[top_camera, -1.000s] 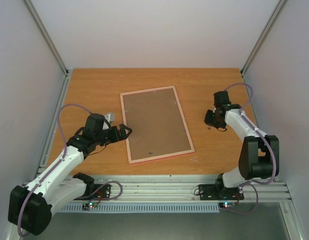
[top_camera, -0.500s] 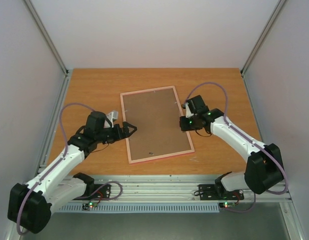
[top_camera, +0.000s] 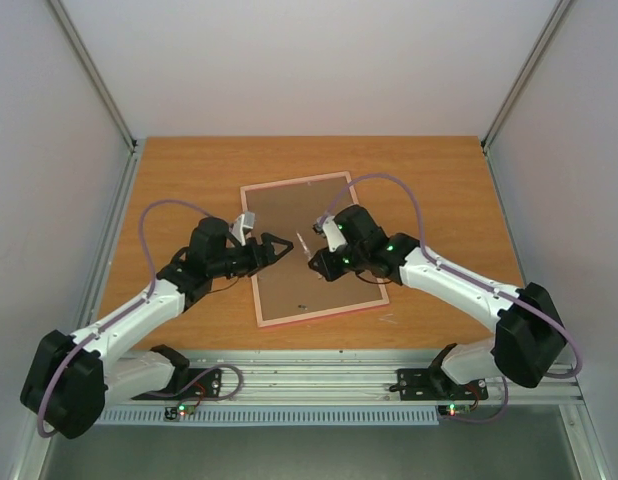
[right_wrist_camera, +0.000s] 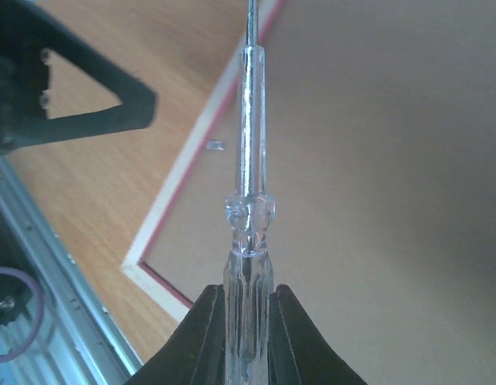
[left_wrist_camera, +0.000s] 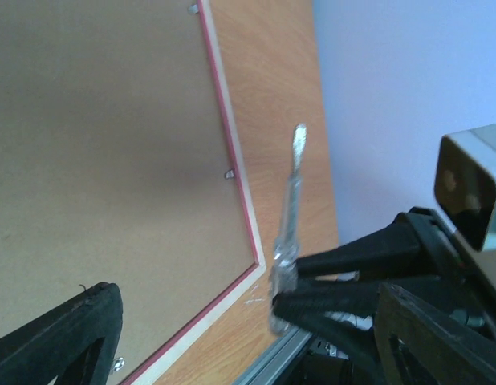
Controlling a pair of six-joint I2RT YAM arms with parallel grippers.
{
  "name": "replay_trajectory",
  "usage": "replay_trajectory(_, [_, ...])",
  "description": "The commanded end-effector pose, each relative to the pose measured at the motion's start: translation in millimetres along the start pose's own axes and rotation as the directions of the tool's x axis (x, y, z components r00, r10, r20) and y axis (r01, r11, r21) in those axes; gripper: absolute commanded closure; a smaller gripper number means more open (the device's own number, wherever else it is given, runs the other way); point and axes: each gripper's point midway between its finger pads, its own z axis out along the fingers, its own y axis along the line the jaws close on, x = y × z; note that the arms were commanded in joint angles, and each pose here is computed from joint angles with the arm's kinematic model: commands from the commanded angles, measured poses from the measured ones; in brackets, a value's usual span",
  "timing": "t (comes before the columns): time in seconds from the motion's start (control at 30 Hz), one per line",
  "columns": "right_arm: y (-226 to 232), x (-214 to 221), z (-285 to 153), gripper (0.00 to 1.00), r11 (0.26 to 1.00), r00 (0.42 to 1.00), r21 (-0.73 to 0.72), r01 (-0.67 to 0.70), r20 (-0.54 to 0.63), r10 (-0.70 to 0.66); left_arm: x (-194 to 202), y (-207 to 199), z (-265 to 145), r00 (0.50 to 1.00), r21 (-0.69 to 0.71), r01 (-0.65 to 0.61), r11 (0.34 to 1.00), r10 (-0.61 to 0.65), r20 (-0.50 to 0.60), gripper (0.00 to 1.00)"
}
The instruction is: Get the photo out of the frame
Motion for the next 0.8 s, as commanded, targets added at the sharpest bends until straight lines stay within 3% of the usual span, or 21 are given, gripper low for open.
replay_trajectory(0.0, [28.0,-8.4,10.7,0.99,0.992,0.998,-0.112,0.055,0.036,-0.051,-12.2,-16.9,3.5,0.998,0.078,-0.028,0.997,0.023,0.059,0.17])
replay_trajectory(0.3, [54.7,-9.7,23.7,0.99,0.969,0.998,-0.243,0.050,0.043,-0.041,-13.5,-9.2,10.5,0.998,0.062,-0.015,0.998,0.011,0.067,0.43])
replay_trajectory(0.4, [57.6,-8.5,27.2,0.99,0.966,0.998,-0.254,0.053,0.038,-0.044,-15.0,-7.1,10.8,0.997,0.053,-0.008,0.999,0.003,0.076,0.62])
replay_trajectory(0.53, [58.7,-7.3,30.2,0.97,0.966,0.998,-0.250,0.061,0.048,-0.050,-16.3,-1.3,9.6,0.995,0.035,0.032,0.999,-0.036,0.095,0.97])
replay_trajectory(0.6, [57.2,-8.5,31.1,0.93,0.969,0.996,-0.236,0.066,0.066,-0.052,-17.1,4.1,7.4,0.990,0.018,0.082,0.996,-0.083,0.114,0.99])
replay_trajectory(0.7, [56.9,-6.2,35.3,0.75,0.974,0.993,-0.206,0.092,0.090,-0.075,-17.0,16.5,1.4,0.974,-0.014,0.169,0.985,-0.165,0.155,1.00])
replay_trajectory(0.77, [58.0,-3.9,37.8,0.70,0.976,0.989,-0.180,0.125,0.106,-0.107,-17.4,22.3,-3.6,0.958,-0.019,0.223,0.975,-0.216,0.188,1.00])
